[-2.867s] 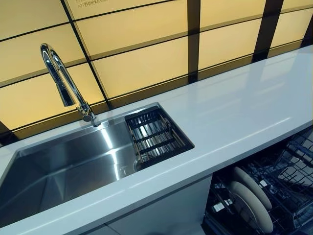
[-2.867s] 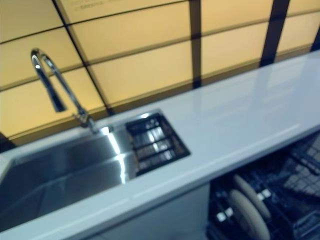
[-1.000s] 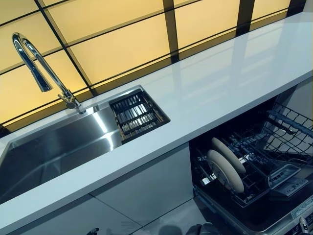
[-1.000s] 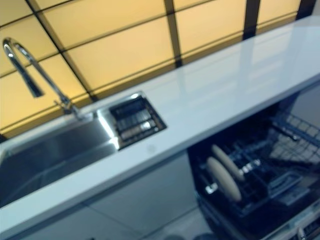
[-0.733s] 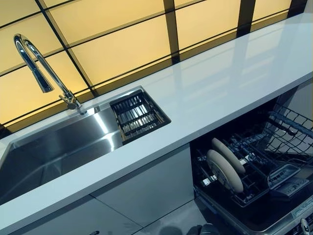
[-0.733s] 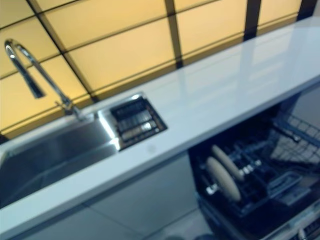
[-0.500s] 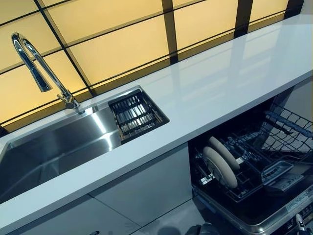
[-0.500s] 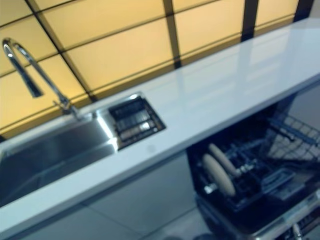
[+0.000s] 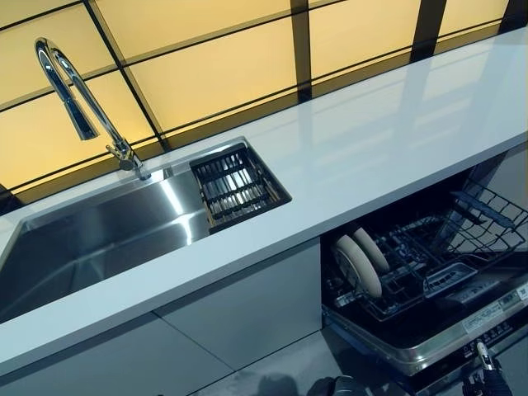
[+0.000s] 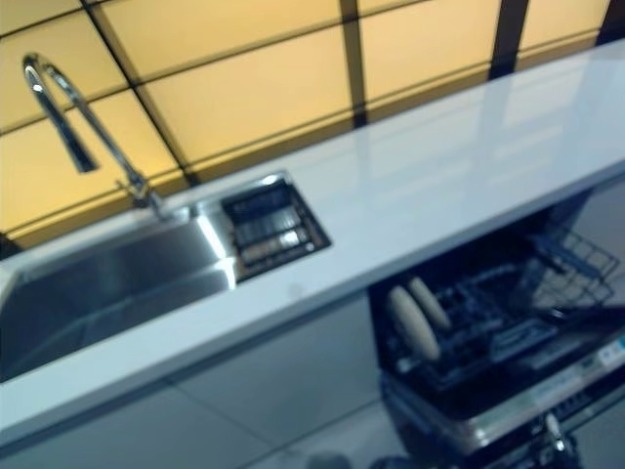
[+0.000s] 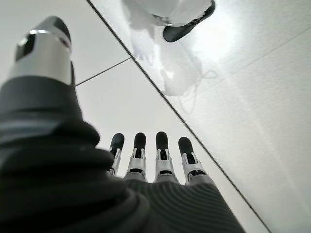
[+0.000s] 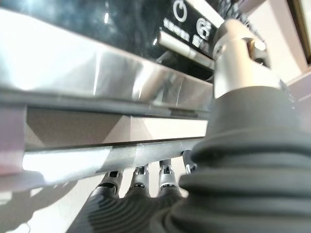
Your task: Take plates into dishwasher
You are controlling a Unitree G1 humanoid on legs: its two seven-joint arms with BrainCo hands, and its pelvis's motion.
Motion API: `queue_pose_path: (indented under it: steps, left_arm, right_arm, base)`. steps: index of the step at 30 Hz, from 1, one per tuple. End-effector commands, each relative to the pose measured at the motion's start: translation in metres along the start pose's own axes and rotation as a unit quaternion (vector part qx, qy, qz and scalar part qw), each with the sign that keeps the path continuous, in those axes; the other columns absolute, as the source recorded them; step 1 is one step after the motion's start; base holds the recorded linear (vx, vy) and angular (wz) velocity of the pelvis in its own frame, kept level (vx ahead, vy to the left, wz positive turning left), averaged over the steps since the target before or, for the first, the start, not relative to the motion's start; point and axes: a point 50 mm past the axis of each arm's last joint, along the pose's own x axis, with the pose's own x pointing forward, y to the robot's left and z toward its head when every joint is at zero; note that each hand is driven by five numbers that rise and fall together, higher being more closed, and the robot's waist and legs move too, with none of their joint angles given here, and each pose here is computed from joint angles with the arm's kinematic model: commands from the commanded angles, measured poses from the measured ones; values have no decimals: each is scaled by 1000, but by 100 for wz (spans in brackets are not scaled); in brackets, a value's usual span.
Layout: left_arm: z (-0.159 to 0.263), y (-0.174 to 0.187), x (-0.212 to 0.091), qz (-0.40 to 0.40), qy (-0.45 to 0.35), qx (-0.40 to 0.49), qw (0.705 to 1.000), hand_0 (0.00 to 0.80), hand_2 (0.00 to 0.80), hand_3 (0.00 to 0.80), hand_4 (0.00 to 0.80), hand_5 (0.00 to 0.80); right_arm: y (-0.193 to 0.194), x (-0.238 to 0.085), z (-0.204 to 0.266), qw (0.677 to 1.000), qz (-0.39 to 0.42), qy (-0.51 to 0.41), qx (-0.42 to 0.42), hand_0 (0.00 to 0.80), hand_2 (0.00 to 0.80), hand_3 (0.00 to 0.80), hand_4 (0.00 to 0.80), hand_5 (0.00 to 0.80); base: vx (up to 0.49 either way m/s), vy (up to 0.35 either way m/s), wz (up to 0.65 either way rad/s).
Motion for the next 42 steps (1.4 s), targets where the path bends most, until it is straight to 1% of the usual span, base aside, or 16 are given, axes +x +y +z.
queue_pose_path:
  steps: [1,2,4,10,14,20,26,29,32,37,39,42]
  left_arm:
    - [12,49,1,58,-18,2,998,0,0,0,0,0]
    - [11,56,0,60,-16,9,998,0,0,0,0,0]
    - [12,61,0,60,-17,18,998,0,0,0,0,0]
    - [16,67,0,55,-28,40,997,0,0,0,0,0]
    - [14,68,-2,58,-28,40,997,0,0,0,0,0]
    - [4,67,-4,67,-17,26,997,0,0,0,0,0]
    - [3,59,-4,60,-19,23,998,0,0,0,0,0]
    - [5,51,-3,54,-25,23,998,0,0,0,0,0]
    - [5,46,-2,50,-27,23,998,0,0,0,0,0]
    - [4,41,-2,46,-31,22,998,0,0,0,0,0]
    - [7,38,-2,42,-37,23,998,0,0,0,0,0]
    - [9,37,-2,38,-41,24,998,0,0,0,0,0]
  right_arm:
    - [91,24,11,970,241,25,8,0,0,0,0,0]
    - [89,31,28,970,242,24,11,0,0,0,0,0]
    - [89,38,43,970,242,22,10,0,0,0,0,0]
    - [91,49,59,972,236,2,18,0,0,0,0,0]
    - [113,50,64,968,252,-8,18,0,0,0,0,0]
    - [172,37,50,954,300,-5,-1,0,0,0,0,0]
    - [197,28,46,943,331,-12,-19,0,0,0,0,0]
    - [217,21,49,928,371,-34,-27,0,0,0,0,0]
    - [228,16,52,914,401,-47,-42,0,0,0,0,0]
    - [235,14,54,904,418,-52,-64,0,0,0,0,0]
    - [230,17,53,909,404,-48,-88,0,0,0,0,0]
    - [222,22,50,926,360,-36,-109,0,0,0,0,0]
  base:
    - [134,-140,50]
    - [130,-131,39]
    - [101,-82,15]
    - [85,-58,27]
    - [73,-41,10]
    - [81,-16,14]
    - [79,-2,13]
    - [34,0,8]
    - [0,0,0]
    - [-4,7,0]
    - [-34,44,0]
    - [-18,23,-1]
